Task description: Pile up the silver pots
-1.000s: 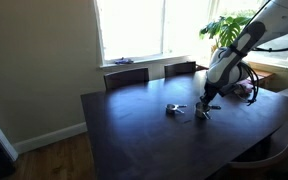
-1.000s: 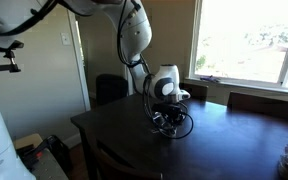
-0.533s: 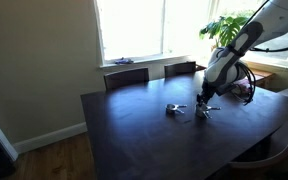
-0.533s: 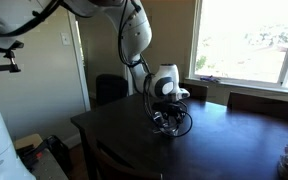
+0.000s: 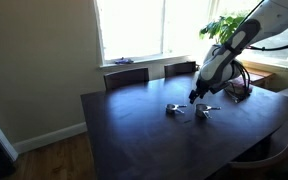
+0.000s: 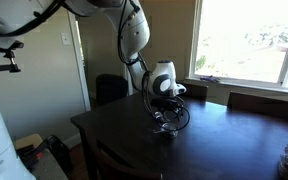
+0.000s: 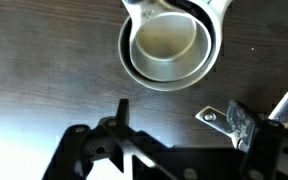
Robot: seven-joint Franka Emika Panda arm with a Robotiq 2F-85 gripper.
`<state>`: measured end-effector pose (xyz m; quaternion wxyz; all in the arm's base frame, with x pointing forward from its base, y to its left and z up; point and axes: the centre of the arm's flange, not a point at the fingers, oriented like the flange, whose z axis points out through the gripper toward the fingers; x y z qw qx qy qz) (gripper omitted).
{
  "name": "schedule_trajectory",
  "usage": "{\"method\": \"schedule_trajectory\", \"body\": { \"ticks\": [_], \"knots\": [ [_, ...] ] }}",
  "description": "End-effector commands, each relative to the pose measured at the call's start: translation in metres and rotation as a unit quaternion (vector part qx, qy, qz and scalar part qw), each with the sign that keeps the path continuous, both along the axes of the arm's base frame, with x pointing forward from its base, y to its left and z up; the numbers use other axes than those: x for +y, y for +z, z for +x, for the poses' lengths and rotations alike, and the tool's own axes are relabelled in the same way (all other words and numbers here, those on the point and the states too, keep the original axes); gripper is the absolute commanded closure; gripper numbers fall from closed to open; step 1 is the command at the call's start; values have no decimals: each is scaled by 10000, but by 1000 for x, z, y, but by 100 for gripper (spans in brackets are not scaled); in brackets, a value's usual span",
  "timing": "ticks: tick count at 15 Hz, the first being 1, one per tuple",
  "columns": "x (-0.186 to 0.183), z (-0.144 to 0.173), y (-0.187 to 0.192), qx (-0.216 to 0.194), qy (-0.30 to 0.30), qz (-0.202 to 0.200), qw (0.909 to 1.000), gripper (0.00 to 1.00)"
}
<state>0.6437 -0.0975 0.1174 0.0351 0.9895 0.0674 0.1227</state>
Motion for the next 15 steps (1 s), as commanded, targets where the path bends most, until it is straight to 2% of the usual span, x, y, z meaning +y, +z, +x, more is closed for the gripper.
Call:
{"method": "schedule_trajectory", "body": {
  "ticks": [1, 6, 11, 12, 13, 15],
  "knots": [
    [18, 16, 9, 43, 433, -158, 9989, 0],
    [33, 36, 7, 395, 1295, -545, 9893, 0],
    [40, 53, -6, 498, 2355, -931, 9661, 0],
    [41, 52, -4, 431, 2365, -1042, 9651, 0],
    [41, 44, -5, 450, 2113, -838, 9728, 0],
    [42, 48, -7, 436, 2224, -903, 9698, 0]
  ]
}}
